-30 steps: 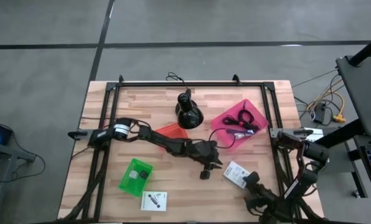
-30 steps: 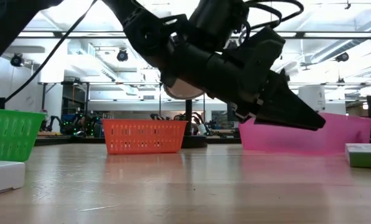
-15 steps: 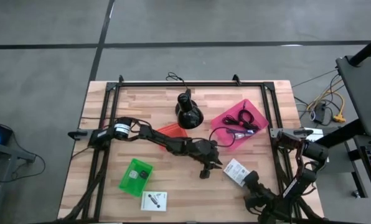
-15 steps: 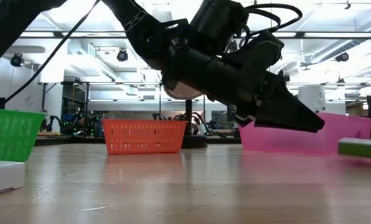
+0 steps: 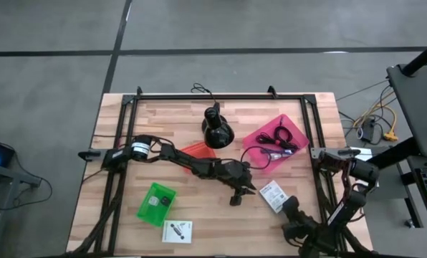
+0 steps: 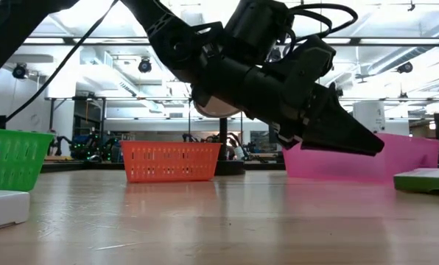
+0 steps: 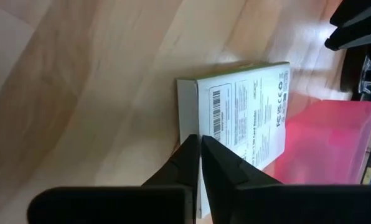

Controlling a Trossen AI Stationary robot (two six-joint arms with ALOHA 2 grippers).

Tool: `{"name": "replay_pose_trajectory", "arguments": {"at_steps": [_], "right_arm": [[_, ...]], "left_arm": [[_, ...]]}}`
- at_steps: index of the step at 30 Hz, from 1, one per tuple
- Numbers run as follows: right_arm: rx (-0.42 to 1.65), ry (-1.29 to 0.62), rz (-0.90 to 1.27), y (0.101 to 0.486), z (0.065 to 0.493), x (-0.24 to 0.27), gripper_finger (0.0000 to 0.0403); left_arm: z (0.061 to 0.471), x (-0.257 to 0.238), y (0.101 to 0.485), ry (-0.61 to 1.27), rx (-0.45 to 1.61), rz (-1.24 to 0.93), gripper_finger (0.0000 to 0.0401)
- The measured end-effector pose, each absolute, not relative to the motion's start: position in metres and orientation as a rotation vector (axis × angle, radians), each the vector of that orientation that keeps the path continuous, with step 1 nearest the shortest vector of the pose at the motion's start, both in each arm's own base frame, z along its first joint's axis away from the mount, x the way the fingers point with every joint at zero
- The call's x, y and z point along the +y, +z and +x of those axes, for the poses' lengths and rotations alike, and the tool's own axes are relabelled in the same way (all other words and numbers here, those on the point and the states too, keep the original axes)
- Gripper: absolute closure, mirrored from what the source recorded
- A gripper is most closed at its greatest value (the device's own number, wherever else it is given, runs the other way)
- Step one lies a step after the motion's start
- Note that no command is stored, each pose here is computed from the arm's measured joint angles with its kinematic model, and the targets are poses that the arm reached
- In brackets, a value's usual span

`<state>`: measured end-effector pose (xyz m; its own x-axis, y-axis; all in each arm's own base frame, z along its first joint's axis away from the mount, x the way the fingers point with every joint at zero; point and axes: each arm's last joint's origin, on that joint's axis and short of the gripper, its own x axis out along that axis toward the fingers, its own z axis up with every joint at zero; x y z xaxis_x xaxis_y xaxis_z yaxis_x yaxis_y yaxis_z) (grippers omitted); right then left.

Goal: Pick and place items into bin
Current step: Put the right white card reader box into the orange bin

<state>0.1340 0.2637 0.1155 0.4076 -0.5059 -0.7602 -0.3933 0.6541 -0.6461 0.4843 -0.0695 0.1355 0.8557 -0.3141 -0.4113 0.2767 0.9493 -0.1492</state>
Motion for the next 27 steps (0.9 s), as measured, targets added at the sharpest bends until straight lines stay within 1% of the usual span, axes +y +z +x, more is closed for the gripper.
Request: {"name": "replay_pose_trajectory", "arguments": {"at_steps": [10,12,16,18,22,27], "right_arm": [[1.185,-0.078,-0.897,0.118,0.134,0.266,0.0395],[1.197,-0.073,-0.891,0.119,0.133,0.266,0.0395],[1.220,-0.070,-0.878,0.119,0.133,0.266,0.0391],[1.220,-0.086,-0.865,0.119,0.132,0.265,0.0383],[1.221,-0.111,-0.854,0.120,0.129,0.264,0.0355],[1.218,-0.185,-0.834,0.123,0.120,0.262,0.0315]], "left_arm": [[0.485,-0.066,0.136,-0.311,0.442,-0.057,0.0334],[0.485,-0.062,0.135,-0.313,0.434,-0.008,0.0334],[0.485,-0.060,0.135,-0.352,0.410,0.185,0.0333],[0.485,-0.063,0.135,-0.363,0.403,0.216,0.0328],[0.486,-0.062,0.137,-0.325,0.386,0.228,0.0304],[0.489,-0.060,0.132,-0.273,0.388,0.212,0.0256]]}}
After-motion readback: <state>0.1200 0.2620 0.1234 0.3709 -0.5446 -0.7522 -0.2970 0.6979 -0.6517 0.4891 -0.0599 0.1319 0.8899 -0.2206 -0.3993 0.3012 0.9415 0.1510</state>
